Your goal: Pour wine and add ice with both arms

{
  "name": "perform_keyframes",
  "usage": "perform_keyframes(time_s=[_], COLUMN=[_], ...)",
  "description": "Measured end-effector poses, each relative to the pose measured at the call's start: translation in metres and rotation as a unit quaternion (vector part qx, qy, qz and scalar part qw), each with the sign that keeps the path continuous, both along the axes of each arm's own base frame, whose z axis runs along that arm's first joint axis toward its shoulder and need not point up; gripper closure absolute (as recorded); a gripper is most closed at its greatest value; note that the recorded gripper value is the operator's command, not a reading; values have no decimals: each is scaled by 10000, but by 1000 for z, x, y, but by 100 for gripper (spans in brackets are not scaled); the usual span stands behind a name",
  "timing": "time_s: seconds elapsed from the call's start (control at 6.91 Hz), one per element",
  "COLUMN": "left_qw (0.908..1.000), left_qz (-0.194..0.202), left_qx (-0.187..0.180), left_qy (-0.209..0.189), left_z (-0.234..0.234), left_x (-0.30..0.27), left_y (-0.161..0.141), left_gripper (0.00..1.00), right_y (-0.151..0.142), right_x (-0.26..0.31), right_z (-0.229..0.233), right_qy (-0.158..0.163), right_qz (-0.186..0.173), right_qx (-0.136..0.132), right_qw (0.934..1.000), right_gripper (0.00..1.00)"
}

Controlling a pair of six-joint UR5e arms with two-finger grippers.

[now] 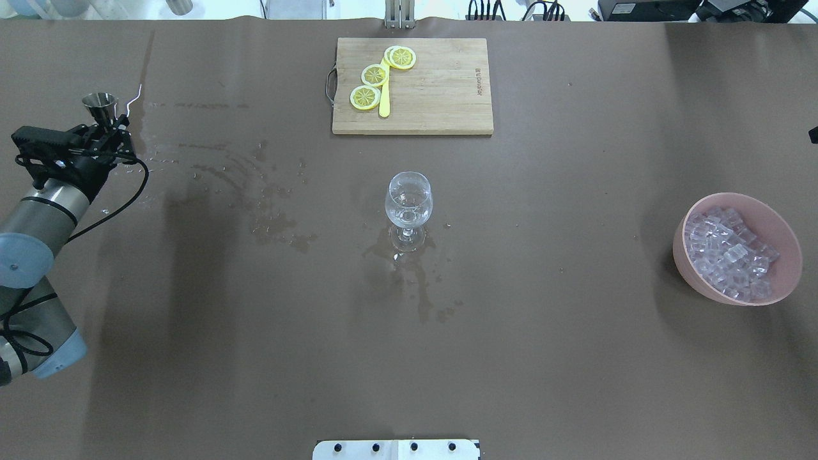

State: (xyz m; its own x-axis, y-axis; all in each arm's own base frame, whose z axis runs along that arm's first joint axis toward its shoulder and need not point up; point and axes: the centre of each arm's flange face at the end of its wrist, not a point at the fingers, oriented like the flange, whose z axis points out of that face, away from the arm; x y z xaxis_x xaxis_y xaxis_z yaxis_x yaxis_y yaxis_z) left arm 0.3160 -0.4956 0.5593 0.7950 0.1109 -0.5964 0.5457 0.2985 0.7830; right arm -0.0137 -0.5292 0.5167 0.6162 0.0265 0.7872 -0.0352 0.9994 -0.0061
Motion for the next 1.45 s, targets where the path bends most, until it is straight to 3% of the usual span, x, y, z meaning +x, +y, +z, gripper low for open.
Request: perform_keyframes(time_s=[0.43, 0.87, 1.45], left_qw=[9966, 9935, 9871], left_qz=[575, 870, 1034], left_qx=[-507, -716, -1039], left_qy=[-294, 156, 637], left_z=[8, -8, -1], left_x=[11, -6, -10], left_y=[-9, -30, -30], left_gripper=[100, 100, 100], right_y=[-1, -2, -2], right_x=[-1, -2, -3], right_z=[0, -3, -3], right_qy=[29, 5, 18], right_qz=[-6, -16, -11], right_qx=[5, 27, 21], right_qw=[10000, 10000, 10000], right_gripper=[0, 0, 0])
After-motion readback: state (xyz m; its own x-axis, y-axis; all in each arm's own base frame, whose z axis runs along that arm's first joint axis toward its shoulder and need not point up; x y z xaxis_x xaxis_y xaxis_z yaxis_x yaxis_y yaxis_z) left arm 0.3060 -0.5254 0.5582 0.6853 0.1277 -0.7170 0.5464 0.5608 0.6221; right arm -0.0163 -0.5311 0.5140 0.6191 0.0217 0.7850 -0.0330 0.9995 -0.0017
